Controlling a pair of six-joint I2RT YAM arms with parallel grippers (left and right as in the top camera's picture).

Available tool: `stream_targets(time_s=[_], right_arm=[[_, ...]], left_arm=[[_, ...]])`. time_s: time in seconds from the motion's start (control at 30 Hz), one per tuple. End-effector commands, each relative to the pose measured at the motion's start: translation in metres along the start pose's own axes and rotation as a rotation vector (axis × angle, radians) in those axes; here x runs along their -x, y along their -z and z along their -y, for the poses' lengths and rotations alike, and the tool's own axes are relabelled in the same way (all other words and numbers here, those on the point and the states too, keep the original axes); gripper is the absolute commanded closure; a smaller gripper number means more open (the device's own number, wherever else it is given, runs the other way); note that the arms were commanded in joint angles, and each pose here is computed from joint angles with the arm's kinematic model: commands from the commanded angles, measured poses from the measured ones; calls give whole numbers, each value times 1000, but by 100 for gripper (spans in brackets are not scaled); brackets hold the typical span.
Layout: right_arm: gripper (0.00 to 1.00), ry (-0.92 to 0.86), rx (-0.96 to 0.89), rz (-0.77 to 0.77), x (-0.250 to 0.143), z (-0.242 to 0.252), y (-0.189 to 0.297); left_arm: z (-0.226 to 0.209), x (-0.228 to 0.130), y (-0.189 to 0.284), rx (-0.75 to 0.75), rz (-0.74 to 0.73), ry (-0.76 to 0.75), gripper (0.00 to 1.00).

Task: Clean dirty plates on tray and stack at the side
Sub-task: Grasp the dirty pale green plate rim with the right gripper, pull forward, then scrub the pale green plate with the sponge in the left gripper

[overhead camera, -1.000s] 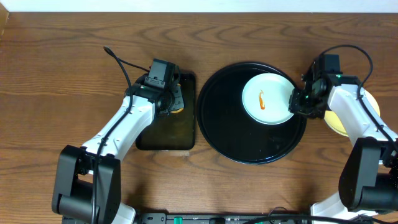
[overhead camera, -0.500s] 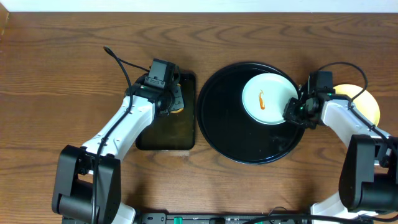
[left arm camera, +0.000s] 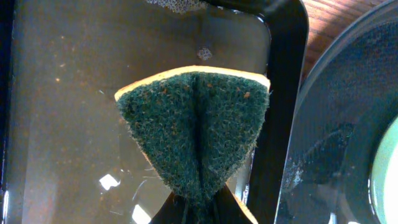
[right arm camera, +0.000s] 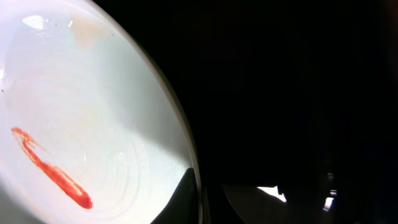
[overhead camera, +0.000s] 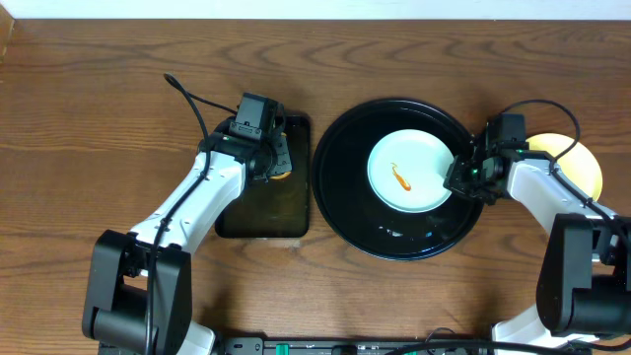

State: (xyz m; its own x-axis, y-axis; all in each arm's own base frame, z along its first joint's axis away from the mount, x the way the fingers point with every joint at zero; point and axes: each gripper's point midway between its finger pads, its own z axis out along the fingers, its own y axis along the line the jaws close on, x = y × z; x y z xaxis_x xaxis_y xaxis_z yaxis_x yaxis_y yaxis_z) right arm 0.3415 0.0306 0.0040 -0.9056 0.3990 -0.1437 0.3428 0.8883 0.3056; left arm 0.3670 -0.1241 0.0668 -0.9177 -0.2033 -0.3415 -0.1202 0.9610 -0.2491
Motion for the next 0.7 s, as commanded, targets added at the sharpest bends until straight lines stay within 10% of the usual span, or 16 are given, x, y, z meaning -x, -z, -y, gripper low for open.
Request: stream_targets(time_s=[0.0,0.67], right_arm=[[99,47,6,-32,-13,-12,-6],[99,229,37,-57,-44,-64,-16]], left_arm=[[-3,1,2,10,9,-12,92],[152,-54,-9,-318,7,-133,92]])
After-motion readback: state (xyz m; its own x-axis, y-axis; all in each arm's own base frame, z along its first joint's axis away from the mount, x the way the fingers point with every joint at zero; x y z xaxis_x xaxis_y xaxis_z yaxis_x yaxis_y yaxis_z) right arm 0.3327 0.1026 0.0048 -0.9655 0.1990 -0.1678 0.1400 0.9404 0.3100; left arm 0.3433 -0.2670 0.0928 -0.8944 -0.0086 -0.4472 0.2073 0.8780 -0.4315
